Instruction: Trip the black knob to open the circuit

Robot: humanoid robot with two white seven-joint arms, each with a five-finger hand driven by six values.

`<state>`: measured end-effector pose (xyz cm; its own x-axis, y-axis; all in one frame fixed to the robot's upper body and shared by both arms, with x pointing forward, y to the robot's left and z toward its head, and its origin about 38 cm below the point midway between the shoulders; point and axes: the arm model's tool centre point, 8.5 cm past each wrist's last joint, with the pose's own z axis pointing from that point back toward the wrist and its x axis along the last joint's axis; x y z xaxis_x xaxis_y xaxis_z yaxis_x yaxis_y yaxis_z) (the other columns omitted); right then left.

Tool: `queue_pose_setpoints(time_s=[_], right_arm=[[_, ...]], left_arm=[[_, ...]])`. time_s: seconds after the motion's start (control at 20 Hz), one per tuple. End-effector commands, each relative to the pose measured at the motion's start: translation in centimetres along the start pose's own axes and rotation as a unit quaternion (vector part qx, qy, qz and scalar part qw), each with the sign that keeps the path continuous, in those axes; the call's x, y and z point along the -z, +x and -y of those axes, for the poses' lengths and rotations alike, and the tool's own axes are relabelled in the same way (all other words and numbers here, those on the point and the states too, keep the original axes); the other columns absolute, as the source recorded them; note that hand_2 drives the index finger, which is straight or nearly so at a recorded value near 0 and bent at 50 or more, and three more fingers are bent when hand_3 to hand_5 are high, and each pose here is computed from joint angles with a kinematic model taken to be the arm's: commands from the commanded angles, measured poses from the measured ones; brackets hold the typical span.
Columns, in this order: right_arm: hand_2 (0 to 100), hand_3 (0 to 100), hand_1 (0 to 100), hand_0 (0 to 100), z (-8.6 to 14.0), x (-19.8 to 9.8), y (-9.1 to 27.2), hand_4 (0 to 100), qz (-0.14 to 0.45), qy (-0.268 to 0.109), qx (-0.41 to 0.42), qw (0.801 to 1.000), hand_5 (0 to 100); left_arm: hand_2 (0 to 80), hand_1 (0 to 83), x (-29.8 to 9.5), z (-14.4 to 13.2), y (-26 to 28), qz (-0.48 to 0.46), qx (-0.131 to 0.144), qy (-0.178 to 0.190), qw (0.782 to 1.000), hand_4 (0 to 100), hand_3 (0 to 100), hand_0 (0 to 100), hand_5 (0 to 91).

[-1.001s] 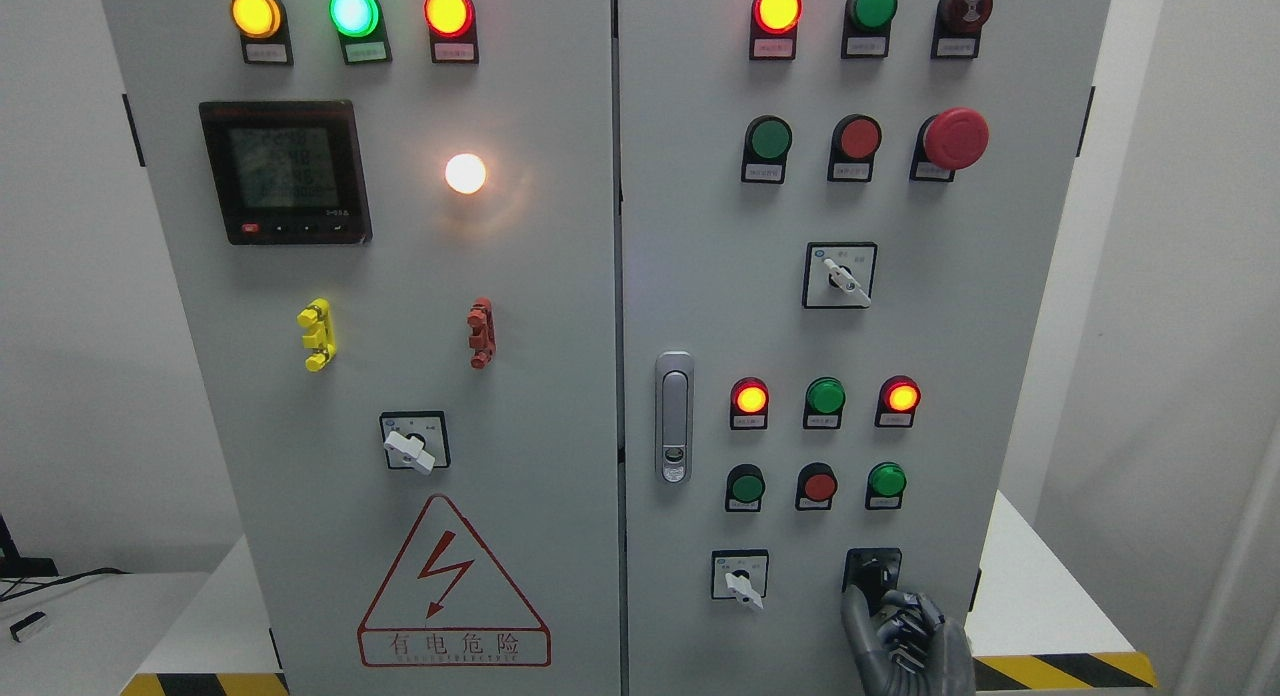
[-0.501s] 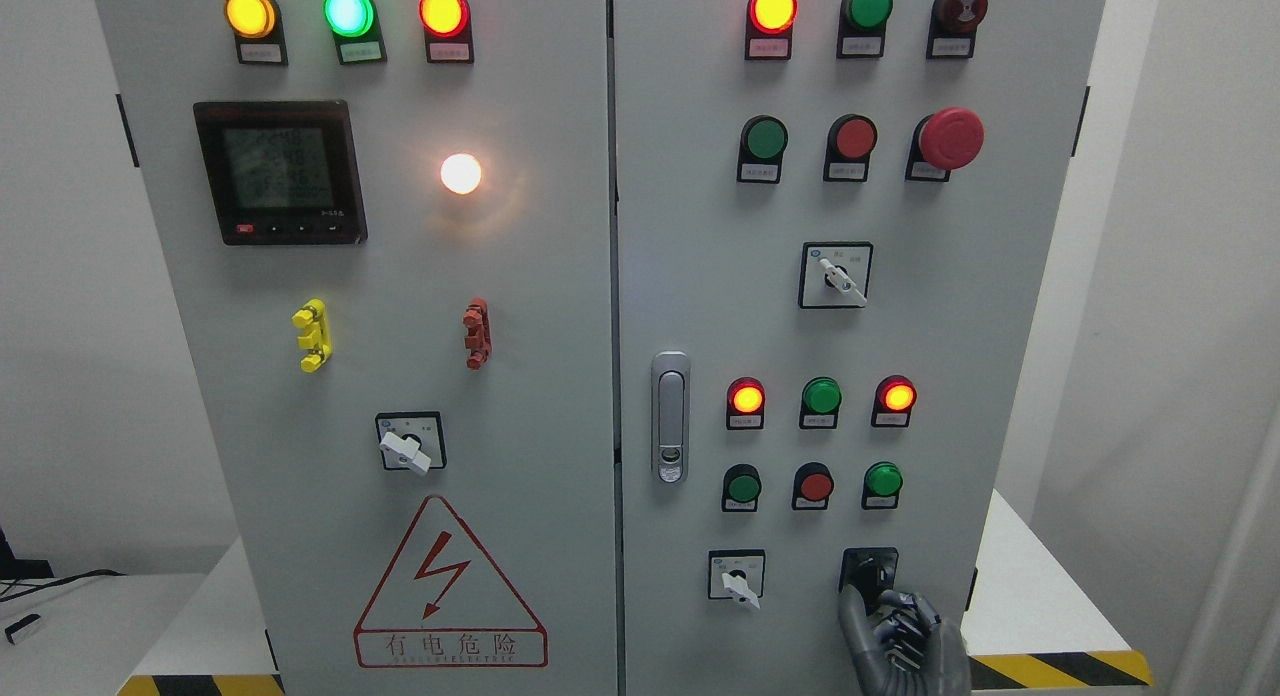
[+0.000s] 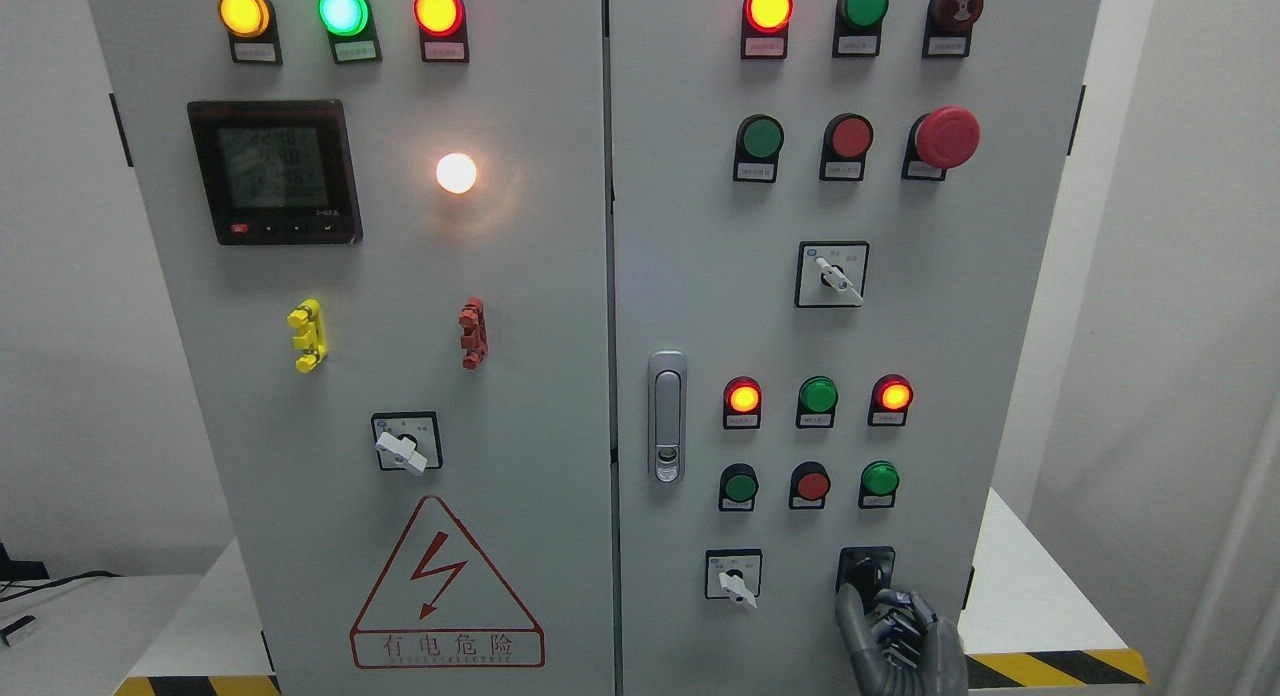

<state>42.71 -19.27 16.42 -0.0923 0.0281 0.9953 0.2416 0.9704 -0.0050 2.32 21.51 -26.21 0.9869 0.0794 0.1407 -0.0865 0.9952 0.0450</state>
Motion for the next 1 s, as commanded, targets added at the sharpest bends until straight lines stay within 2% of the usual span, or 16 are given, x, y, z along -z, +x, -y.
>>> queue_pose_setpoints(time_s=[0.0, 0.95], right_arm=[[64, 91, 60, 34, -0.47, -0.08, 0.28, 93, 0.005, 0.005, 0.005, 1.0, 100], [64, 92, 60, 34, -0.85, -0.15, 0.38, 94, 0.003, 0.012, 0.014, 1.0, 100]], left_arm=[[0.0, 38.9, 0.0, 0.01, -0.01, 0.0, 0.015, -0.002, 1.0, 0, 0, 12, 0.0], [0.0, 38.9, 0.01, 0.01, 0.04, 0.001, 0.015, -0.002, 1.0, 0, 0, 12, 0.0]])
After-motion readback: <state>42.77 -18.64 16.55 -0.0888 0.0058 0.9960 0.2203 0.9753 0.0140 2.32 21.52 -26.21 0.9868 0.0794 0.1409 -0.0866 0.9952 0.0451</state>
